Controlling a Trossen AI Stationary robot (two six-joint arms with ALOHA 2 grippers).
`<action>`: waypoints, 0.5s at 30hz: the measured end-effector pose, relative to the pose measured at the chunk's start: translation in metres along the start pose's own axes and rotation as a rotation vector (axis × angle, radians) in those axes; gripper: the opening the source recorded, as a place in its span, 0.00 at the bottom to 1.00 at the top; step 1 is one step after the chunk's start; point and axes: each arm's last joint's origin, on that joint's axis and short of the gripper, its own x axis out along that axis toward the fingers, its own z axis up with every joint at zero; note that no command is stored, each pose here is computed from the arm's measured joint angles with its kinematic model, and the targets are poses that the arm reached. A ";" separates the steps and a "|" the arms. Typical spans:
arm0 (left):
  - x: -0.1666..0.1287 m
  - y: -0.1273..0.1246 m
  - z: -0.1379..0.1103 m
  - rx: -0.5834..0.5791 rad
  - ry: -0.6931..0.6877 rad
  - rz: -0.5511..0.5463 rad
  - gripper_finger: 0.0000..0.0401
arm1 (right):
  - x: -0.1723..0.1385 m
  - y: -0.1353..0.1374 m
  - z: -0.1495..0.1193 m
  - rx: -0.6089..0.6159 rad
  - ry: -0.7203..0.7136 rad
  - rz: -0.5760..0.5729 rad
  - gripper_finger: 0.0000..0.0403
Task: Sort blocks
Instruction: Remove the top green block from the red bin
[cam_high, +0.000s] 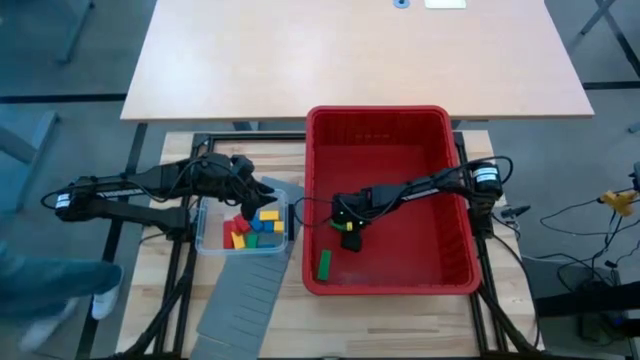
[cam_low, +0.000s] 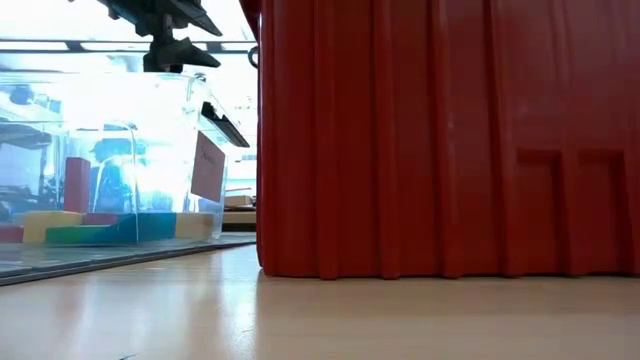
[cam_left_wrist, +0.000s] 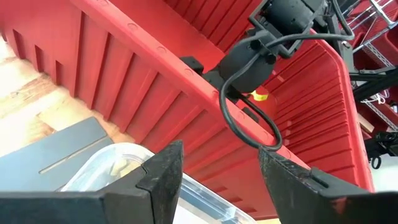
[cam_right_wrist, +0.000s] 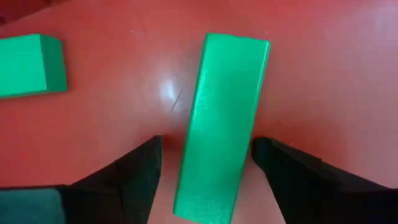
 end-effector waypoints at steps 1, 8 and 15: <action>0.000 0.000 0.000 0.000 0.000 0.000 0.45 | 0.002 0.000 -0.001 -0.001 0.007 -0.013 0.62; 0.000 0.000 0.000 0.000 0.002 0.002 0.43 | 0.003 -0.003 -0.003 -0.007 0.029 -0.070 0.34; 0.000 0.000 0.000 0.000 0.004 0.003 0.45 | -0.007 -0.006 -0.008 0.000 0.060 -0.109 0.27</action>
